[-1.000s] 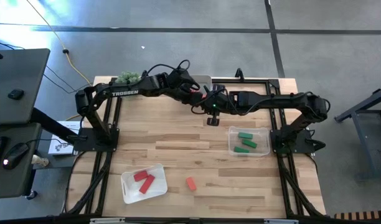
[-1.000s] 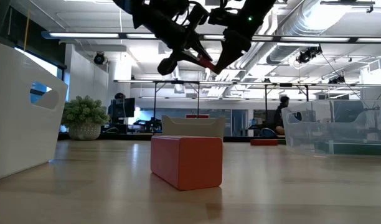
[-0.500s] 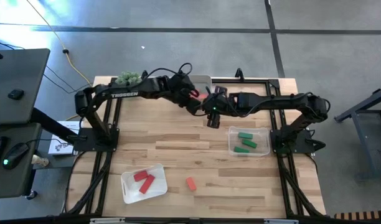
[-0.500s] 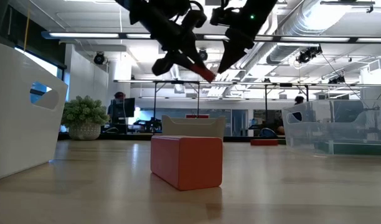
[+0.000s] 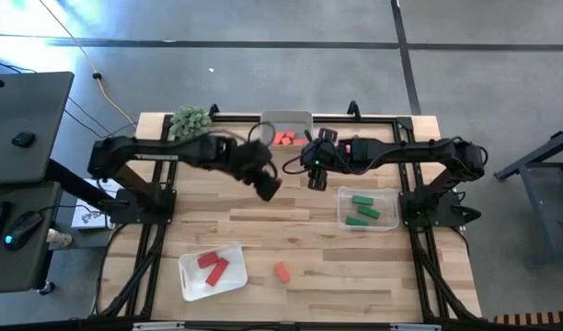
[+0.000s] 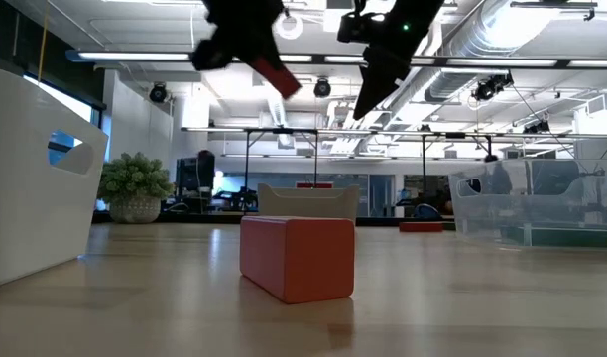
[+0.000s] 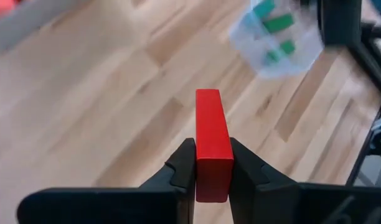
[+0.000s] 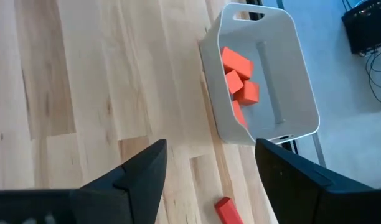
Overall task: Sort & place blocks by color
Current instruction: Put the red wooden block into the white bin
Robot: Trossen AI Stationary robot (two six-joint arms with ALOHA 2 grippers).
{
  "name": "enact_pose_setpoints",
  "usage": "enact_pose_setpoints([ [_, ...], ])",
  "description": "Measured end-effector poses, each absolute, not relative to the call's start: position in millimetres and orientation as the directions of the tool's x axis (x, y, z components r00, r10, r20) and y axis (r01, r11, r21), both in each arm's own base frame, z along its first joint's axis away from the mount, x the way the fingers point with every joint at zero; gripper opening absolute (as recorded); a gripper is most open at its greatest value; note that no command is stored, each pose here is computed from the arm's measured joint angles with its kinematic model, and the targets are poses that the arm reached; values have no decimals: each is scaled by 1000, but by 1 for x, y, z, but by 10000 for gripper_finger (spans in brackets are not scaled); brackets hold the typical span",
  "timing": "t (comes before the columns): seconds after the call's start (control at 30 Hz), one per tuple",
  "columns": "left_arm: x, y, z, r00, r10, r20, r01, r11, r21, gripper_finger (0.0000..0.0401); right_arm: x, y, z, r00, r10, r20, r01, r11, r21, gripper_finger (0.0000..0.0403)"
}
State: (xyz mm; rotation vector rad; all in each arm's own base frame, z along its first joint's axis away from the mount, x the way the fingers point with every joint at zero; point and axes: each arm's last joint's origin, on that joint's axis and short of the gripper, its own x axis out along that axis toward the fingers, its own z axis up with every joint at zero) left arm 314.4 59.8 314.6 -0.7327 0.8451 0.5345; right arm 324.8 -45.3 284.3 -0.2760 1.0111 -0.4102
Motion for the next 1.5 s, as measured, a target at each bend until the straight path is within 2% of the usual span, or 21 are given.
enact_pose_setpoints([
  [0.37, 291, -37, 309, 382, 60, -922, -764, 582, -278, 37, 324, -48, 284, 464, -452, -762, 209, 892, -401, 233],
  [0.6, 275, -83, 305, 308, -16, -951, -742, 622, -251, 37, 327, -49, 286, 489, -449, -748, 244, 894, -377, 233],
  [0.83, 254, -107, 302, 181, -24, -983, -705, 694, -147, 37, 332, -48, 289, 547, -404, -733, 362, 904, -228, 233],
  [1.07, 246, -126, 298, 156, -31, -987, -626, 770, -123, 37, 333, -44, 288, 584, -294, -757, 433, 901, -15, 233],
  [1.27, 247, -142, 288, 116, -33, -993, -531, 843, -90, 37, 334, -37, 287, 618, -125, -776, 440, 873, 211, 233],
  [1.5, 251, -149, 278, 88, -18, -996, -469, 881, -58, 37, 335, -15, 287, 621, -70, -780, 463, 836, 294, 233],
])
